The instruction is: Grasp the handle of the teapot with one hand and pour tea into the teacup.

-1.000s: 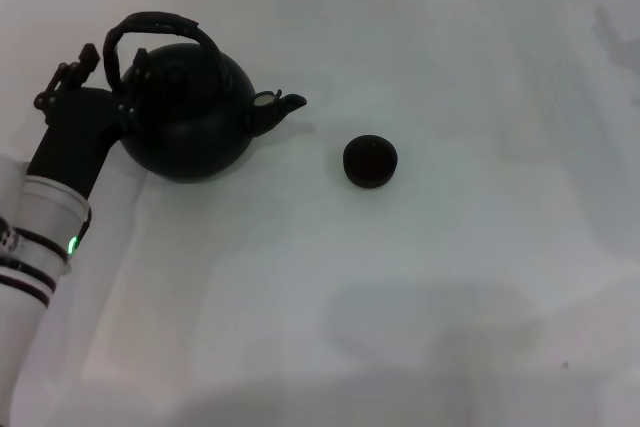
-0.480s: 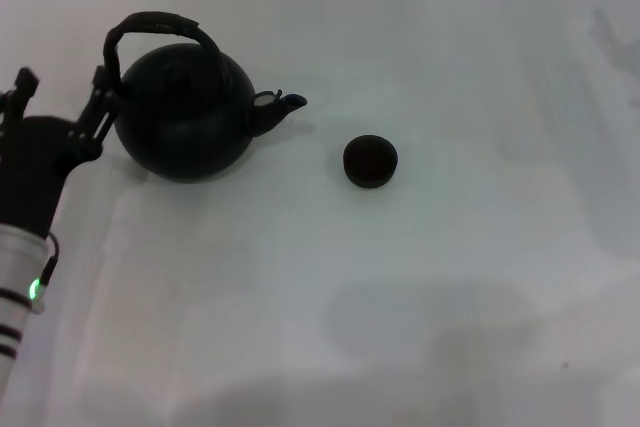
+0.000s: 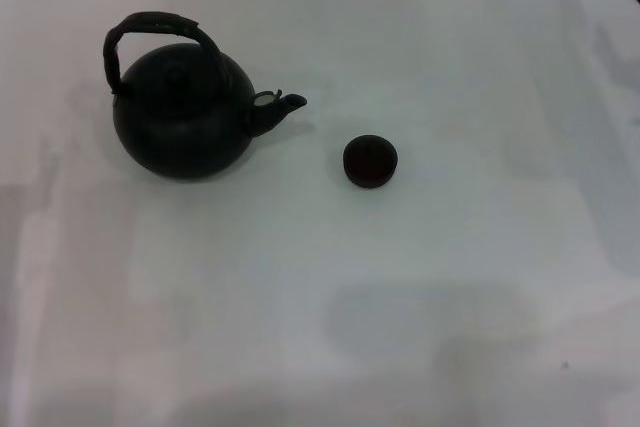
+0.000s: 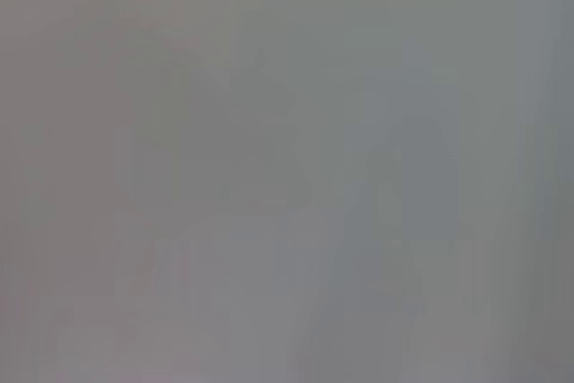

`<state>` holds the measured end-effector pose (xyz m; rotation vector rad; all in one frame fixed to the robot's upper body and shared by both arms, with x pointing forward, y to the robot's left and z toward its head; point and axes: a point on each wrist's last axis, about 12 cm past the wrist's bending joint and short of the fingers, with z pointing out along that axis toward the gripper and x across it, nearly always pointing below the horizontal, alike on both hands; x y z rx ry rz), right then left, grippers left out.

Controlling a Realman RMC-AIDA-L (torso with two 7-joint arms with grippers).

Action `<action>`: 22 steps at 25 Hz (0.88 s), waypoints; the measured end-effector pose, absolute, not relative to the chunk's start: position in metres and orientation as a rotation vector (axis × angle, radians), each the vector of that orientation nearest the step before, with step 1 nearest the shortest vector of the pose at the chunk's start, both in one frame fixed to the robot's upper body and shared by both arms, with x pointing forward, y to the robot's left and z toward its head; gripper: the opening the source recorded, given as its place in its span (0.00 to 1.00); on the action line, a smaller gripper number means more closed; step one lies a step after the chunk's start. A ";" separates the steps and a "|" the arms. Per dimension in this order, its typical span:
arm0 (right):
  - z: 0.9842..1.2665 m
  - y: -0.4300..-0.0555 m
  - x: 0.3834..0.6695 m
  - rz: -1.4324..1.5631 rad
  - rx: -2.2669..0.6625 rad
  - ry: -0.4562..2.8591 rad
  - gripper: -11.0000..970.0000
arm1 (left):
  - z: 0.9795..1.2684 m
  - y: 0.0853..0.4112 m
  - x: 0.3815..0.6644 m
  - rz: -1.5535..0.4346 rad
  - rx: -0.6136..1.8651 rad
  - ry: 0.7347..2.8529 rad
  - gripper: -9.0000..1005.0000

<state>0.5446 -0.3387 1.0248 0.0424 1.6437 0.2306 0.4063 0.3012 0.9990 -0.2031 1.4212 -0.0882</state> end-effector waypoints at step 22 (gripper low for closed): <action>1.021 -0.337 0.535 0.225 -0.009 1.643 0.90 | 1.000 0.328 0.429 -0.061 -0.350 1.416 0.88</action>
